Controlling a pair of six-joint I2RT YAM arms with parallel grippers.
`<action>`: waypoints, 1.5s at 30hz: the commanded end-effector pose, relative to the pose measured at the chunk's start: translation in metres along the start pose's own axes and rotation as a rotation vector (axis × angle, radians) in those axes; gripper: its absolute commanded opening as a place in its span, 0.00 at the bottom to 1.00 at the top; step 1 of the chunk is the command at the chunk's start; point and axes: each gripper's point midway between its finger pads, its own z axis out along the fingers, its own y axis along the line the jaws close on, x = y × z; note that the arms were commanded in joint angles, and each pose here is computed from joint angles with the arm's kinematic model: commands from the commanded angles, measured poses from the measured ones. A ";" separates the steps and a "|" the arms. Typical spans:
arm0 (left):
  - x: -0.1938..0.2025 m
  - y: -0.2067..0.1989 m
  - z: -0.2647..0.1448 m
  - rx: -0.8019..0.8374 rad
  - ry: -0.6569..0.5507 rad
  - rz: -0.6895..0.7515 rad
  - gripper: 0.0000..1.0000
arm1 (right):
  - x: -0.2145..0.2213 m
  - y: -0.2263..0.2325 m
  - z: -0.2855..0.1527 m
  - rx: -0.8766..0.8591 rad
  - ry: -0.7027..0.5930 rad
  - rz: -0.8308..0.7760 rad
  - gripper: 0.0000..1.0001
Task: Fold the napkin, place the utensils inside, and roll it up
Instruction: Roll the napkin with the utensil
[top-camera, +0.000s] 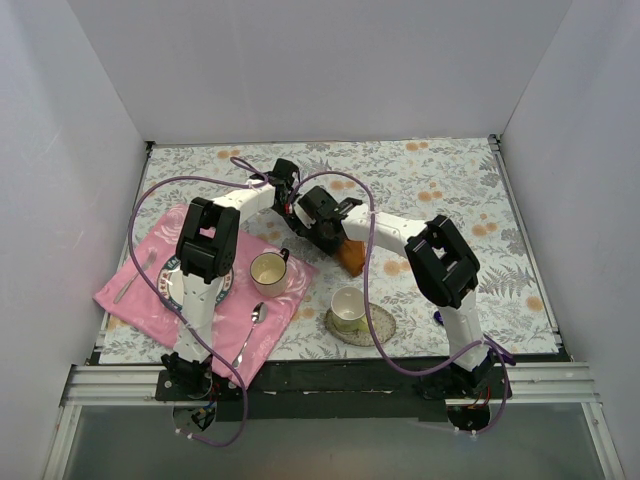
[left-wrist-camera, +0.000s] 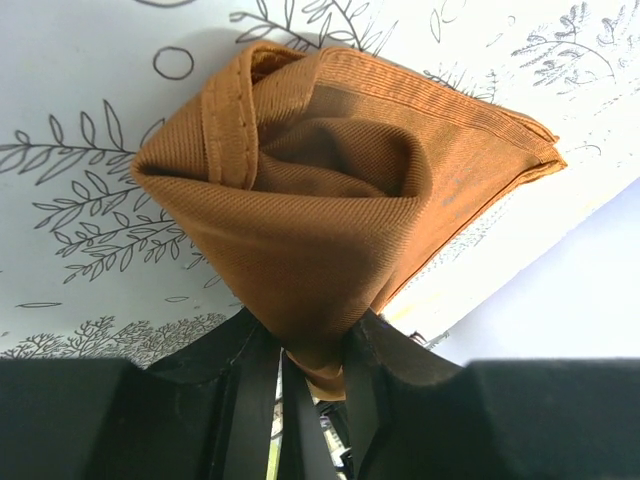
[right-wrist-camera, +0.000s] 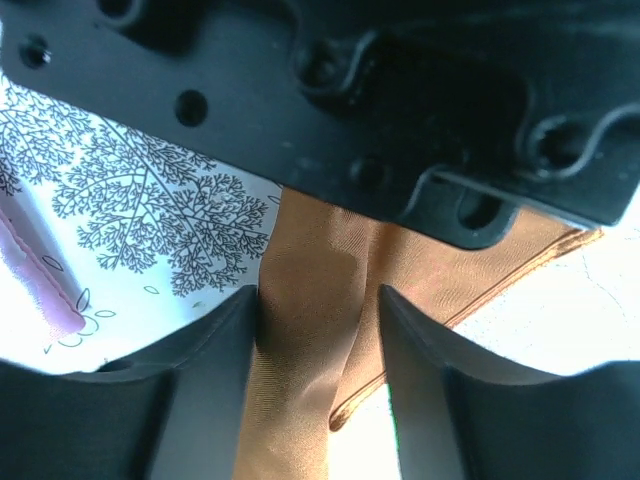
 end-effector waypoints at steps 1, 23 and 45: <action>0.003 0.013 0.005 -0.052 -0.012 0.007 0.30 | -0.003 -0.003 0.013 0.014 -0.018 0.005 0.44; -0.001 -0.006 -0.032 0.109 -0.078 0.047 0.64 | 0.010 0.012 0.013 -0.767 -0.139 0.508 0.16; -0.001 0.027 0.016 -0.118 -0.082 0.042 0.36 | 0.019 -0.008 0.012 -1.054 -0.124 0.750 0.32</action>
